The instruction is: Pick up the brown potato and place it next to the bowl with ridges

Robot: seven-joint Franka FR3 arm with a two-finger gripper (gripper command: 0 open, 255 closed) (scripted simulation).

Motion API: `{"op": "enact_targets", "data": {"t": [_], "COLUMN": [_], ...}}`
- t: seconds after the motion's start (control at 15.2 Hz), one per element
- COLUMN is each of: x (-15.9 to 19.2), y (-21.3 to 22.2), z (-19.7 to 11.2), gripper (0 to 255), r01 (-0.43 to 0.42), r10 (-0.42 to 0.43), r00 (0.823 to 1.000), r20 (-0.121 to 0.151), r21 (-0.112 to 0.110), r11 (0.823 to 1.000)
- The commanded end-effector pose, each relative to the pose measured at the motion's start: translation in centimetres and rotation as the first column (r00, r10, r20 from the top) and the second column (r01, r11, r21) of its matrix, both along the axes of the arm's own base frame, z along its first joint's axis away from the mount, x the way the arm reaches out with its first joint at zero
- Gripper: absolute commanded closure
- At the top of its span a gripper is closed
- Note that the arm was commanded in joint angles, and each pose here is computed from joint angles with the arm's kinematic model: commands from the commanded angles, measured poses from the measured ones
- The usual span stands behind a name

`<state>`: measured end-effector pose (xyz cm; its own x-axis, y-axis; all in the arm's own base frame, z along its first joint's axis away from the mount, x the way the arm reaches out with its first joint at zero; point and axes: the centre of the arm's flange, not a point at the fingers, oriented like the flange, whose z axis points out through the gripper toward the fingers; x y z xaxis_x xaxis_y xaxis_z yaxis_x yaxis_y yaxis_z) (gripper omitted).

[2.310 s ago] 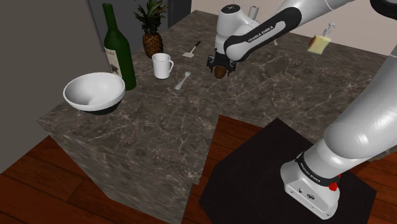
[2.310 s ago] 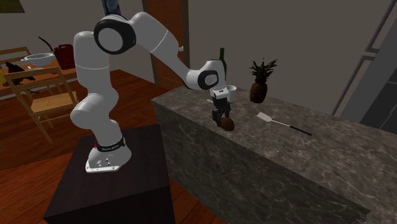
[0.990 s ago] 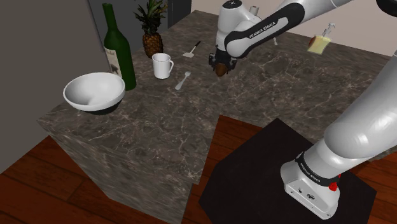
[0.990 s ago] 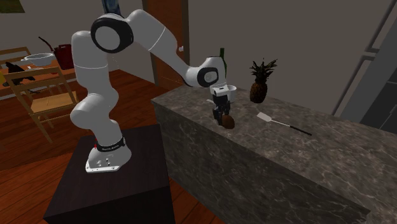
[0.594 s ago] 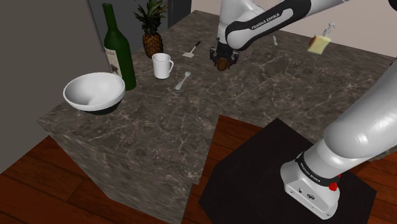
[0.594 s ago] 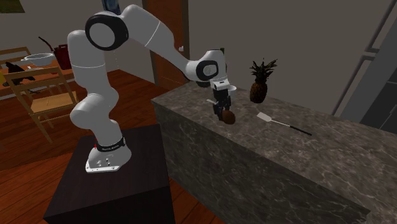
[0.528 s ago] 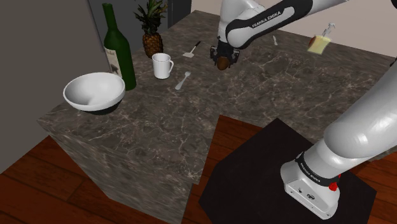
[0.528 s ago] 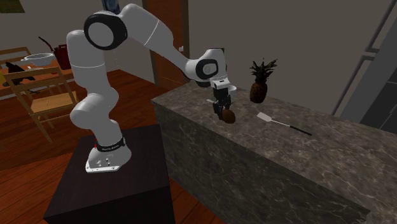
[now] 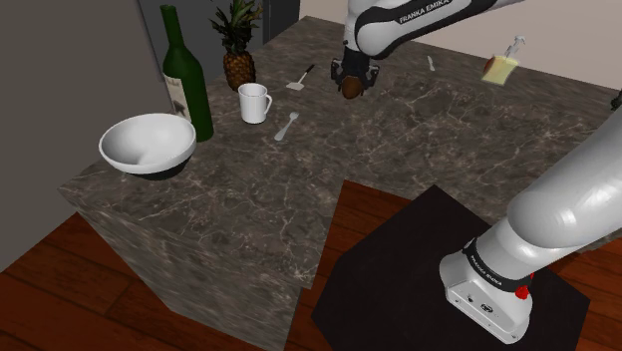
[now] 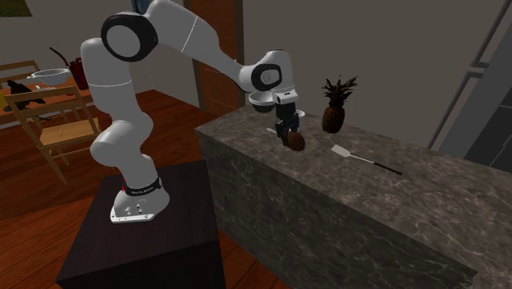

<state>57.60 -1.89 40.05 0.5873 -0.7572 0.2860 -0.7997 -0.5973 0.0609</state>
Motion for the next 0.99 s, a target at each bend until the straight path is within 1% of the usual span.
{"op": "enact_targets", "data": {"t": [0.0, 0.79, 0.92], "x": [0.0, 0.0, 0.1], "y": [-0.1, -0.1, 2.6], "z": [1.1, 7.2, 7.2], "gripper": [255, 255, 255], "r01": [0.0, 0.0, 0.0], "r10": [0.0, 0.0, 0.0], "r00": [1.0, 1.0, 1.0], "r20": [0.0, 0.0, 0.0], "r21": [0.0, 0.0, 0.0], "r11": [1.0, 1.0, 1.0]}}
